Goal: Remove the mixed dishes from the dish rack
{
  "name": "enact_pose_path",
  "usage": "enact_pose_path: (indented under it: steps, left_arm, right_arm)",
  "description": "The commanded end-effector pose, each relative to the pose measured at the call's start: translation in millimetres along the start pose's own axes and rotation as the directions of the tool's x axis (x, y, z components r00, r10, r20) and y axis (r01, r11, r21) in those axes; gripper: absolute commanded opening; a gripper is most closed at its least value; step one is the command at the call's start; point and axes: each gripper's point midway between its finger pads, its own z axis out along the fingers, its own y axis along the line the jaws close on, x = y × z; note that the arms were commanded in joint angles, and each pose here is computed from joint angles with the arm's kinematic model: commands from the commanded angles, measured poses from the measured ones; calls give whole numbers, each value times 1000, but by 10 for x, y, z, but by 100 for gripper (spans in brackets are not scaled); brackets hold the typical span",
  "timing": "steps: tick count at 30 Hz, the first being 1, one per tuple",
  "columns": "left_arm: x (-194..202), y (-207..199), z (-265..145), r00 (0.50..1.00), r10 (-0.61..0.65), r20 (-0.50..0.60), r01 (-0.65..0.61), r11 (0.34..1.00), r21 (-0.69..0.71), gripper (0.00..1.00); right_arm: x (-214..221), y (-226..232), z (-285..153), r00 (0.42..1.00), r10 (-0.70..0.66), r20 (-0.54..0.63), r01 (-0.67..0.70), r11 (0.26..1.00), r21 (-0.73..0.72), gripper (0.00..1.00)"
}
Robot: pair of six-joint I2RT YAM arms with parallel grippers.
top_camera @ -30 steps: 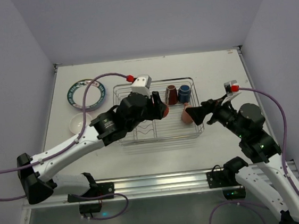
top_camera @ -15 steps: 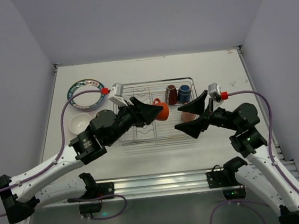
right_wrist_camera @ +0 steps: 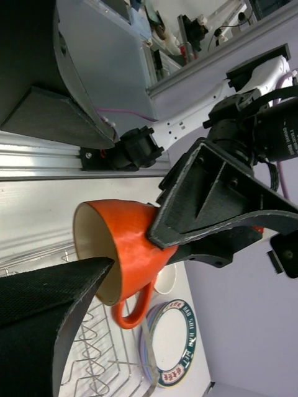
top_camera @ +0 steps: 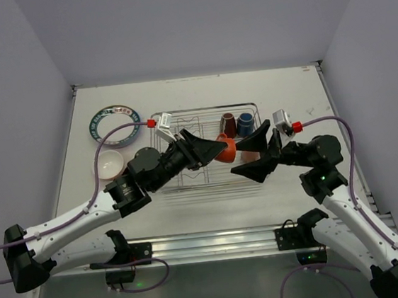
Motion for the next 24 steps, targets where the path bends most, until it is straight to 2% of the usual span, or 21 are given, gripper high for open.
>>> enact_pose_path:
  steps: [1,5,6,10,11,12,16,17,18,20,21,23,24]
  left_arm:
    - [-128,-378,29,998,-50,26,45,989,142,0]
    - [-60,-361,88,999,-49,2,48,988,149,0]
    - [-59,-377,89,999,-49,1,48,986,157,0]
    - [-60,-420,87,999,-42,0,41,983,181,0]
    - [-57,-425,85,999,-39,0,38,982,185,0]
    - [-53,-443,80,999,-35,-3,35,980,195,0]
    - [-57,-415,83,1000,11,6,-12,982,186,0]
    - [-68,-415,75,1000,24,12,-26,982,186,7]
    - [-84,-406,73,999,35,22,-38,983,181,32]
    - [-122,-386,55,997,66,42,-72,983,168,60]
    - [-165,-343,66,995,77,60,-84,987,135,99]
    - [-256,-273,71,987,135,91,-142,987,71,100]
    - [-329,-64,77,978,174,114,-170,984,-45,100]
  right_arm:
    - [-129,132,39,998,-44,40,47,996,-81,72]
    - [-131,139,60,998,-31,56,37,994,-107,58]
    - [-130,140,64,998,-30,57,36,993,-112,49]
    - [-147,119,91,997,-24,75,34,991,-126,28]
    - [-151,124,93,997,-25,78,36,991,-132,19]
    - [-155,132,93,996,-16,82,27,990,-136,0]
    - [-168,152,76,993,-19,116,35,990,-138,0]
    - [-175,164,70,993,-21,119,37,990,-138,0]
    - [-186,161,69,992,-20,124,37,991,-132,0]
    - [-187,155,62,992,-20,123,35,992,-119,0]
    - [-207,178,50,991,-32,129,47,992,-117,0]
    - [-215,141,50,992,-22,126,33,996,-87,0]
    - [-219,119,48,992,-25,123,34,997,-68,0]
